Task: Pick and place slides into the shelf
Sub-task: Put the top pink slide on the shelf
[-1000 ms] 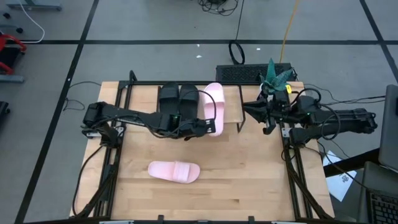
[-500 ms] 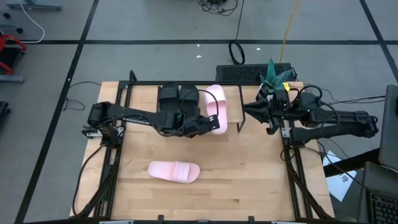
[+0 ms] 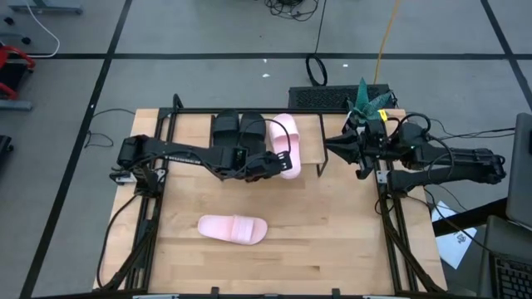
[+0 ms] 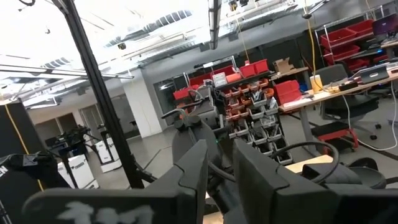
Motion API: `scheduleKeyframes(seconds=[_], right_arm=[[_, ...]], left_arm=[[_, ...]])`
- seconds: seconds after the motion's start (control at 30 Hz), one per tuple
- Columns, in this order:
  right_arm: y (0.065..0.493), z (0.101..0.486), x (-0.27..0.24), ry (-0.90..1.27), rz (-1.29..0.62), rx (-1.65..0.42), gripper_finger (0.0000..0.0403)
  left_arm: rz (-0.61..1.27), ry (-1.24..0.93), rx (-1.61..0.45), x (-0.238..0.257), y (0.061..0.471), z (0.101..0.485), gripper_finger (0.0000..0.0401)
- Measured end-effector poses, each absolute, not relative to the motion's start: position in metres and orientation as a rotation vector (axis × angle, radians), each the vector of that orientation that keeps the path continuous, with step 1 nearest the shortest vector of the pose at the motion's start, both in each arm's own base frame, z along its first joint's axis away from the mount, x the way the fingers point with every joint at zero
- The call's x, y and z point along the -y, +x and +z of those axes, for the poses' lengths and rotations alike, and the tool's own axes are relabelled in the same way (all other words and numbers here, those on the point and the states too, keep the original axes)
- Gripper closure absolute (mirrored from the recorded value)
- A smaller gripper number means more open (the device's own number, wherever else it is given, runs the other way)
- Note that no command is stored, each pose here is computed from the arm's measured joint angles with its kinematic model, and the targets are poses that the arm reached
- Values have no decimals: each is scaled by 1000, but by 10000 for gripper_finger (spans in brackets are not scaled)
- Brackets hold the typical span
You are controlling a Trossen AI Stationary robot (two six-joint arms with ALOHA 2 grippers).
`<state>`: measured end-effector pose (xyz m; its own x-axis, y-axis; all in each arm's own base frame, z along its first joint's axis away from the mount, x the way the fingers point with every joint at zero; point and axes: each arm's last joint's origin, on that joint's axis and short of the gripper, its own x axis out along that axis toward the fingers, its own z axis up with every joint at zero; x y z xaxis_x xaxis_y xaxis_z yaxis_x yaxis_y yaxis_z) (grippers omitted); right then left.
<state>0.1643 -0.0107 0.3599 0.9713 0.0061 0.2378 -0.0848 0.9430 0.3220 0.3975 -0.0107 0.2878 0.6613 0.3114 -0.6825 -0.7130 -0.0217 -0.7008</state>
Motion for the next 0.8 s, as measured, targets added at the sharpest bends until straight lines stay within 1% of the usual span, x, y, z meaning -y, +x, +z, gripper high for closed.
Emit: scheduleKeyframes(seconds=[0.27,0.43,0.8], right_arm=[[164,360,11,337,47,237,335],[164,360,11,337,47,237,335],[164,360,11,337,47,237,335]], left_arm=[[878,-1390,-384,5,396,286,392],[890,-1416,-371,3,396,286,376],[905,-1431,-368,3,395,286,372]])
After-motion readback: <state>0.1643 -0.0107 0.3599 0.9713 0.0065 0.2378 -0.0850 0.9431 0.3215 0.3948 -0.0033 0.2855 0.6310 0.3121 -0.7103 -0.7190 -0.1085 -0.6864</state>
